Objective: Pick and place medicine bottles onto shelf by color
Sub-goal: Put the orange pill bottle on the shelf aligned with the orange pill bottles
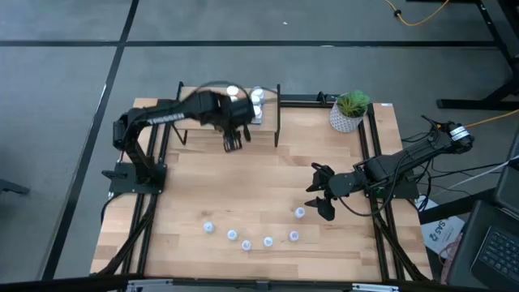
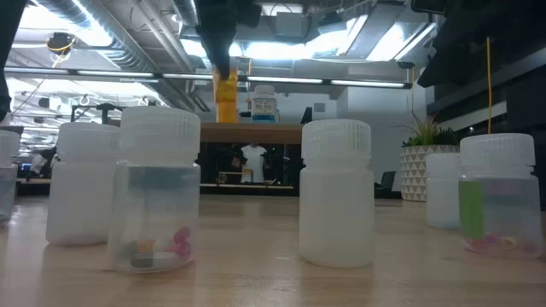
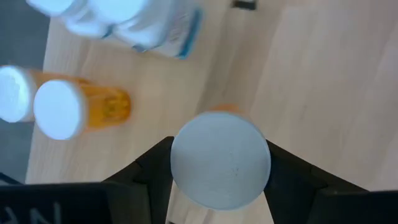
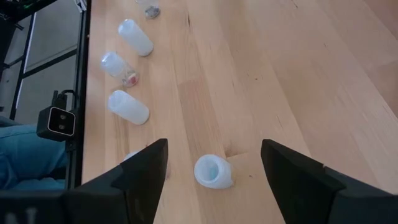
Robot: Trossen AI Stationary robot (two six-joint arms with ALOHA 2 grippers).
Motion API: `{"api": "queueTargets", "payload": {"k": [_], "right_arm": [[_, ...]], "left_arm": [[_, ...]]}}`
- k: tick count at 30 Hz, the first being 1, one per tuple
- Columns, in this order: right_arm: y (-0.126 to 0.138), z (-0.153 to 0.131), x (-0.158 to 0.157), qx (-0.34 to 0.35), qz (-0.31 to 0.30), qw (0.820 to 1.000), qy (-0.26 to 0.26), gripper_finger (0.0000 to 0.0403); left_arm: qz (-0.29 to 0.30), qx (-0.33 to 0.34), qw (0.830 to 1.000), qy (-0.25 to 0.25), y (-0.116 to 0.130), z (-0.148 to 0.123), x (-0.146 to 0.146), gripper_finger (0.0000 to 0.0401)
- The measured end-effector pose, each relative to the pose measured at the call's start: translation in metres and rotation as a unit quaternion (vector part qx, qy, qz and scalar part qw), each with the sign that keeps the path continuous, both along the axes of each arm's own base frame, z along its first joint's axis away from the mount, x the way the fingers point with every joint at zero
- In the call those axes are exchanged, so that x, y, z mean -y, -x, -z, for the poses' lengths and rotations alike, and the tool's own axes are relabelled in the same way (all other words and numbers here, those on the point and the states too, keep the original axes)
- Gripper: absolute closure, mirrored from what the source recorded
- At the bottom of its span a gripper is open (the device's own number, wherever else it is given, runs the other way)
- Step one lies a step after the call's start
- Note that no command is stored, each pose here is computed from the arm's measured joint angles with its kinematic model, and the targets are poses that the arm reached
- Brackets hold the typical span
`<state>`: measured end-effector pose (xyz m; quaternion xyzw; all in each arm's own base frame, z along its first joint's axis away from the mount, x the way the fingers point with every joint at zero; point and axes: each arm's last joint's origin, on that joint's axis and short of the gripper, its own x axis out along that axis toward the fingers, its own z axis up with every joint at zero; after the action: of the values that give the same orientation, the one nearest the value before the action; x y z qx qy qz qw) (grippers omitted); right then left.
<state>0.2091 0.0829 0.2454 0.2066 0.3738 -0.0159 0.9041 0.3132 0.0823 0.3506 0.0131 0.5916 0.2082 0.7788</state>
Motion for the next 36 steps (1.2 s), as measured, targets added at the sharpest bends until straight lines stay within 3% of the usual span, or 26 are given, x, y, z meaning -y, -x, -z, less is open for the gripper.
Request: {"api": "queueTargets", "payload": {"k": [4,9,36], "right_arm": [[0.000,0.000,0.000,0.000,0.000,1.000,0.000,0.0142],[0.000,0.000,0.000,0.000,0.000,1.000,0.000,0.0142],[0.000,0.000,0.000,0.000,0.000,1.000,0.000,0.0142]], "left_arm": [[-0.016,0.004,1.000,0.021,0.010,0.000,-0.034,0.0213],[-0.023,-0.002,0.999,0.028,0.016,0.003,-0.054,0.0213],[-0.027,0.010,0.999,0.025,0.015,0.016,-0.074,0.0212]]}}
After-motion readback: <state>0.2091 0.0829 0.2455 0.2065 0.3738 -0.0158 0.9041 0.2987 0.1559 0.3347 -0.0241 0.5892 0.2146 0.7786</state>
